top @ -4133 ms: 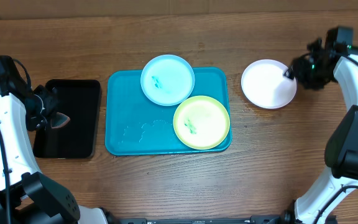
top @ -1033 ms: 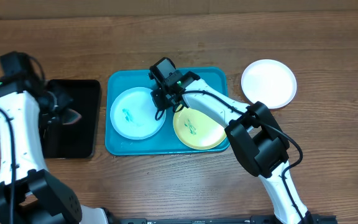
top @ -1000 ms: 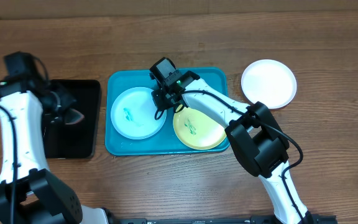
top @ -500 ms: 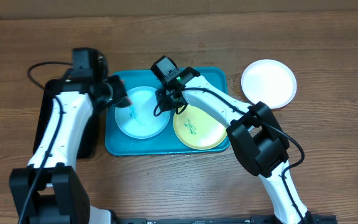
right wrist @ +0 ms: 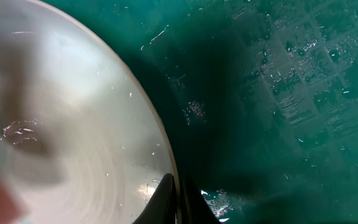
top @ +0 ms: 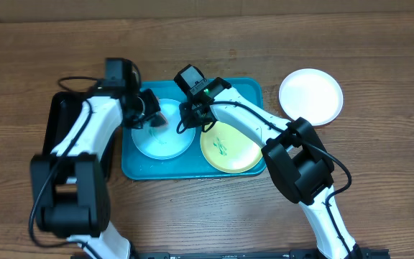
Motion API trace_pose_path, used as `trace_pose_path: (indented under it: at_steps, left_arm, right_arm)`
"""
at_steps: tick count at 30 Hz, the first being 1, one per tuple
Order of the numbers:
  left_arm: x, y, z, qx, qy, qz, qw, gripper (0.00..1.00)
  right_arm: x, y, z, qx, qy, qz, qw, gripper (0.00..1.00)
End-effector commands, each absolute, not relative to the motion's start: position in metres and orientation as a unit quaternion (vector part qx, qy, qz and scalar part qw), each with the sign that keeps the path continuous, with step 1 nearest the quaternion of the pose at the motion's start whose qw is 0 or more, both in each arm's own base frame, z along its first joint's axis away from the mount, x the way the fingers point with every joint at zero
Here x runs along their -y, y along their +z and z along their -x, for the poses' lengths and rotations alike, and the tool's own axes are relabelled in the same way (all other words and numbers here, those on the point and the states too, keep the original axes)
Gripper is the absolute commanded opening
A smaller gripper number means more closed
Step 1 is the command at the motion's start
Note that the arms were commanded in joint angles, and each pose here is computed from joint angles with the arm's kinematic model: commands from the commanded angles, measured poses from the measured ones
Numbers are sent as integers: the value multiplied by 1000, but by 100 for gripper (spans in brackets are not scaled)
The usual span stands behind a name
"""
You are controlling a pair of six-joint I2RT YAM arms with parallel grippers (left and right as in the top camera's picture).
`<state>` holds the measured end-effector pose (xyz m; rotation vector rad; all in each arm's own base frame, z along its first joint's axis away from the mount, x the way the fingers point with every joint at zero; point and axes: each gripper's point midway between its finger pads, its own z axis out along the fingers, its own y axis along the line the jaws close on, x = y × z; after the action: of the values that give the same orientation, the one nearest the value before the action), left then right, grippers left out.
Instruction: Clean dirty plates on tray and stack at the side
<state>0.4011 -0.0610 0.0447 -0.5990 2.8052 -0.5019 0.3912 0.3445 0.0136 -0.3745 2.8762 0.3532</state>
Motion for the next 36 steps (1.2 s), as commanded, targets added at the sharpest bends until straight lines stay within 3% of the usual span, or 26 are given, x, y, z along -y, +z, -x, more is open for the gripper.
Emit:
trace_pose_path:
  at_steps: [1,8,16,24,28,36]
  left_arm:
    - [80,23,-390,-957,-193,205,70,4]
    - [65,1,-382,-972,-142,177,57,14]
    - [8,-5,-358,-980,28,192,41,6]
    - [-28,30,-360,-971,138,190,42,4]
    - [-15,40,-376,-975,96,193,58,4]
    - [65,31,-404,-972,-138,174,76,4]
  right_arm:
    - [-341,-2,-391,-982,109,118,100,4]
    - [-340,-2,-391,-982,108,118,99,4]
    - [-335,-3,-391,-984,93,116,101,4]
    - [-334,-3,-392,-984,90,116,102,4]
    - [-334,-3,-392,-984,90,116,102,4]
    - [-334,-3,-392,-984,90,116,102,4]
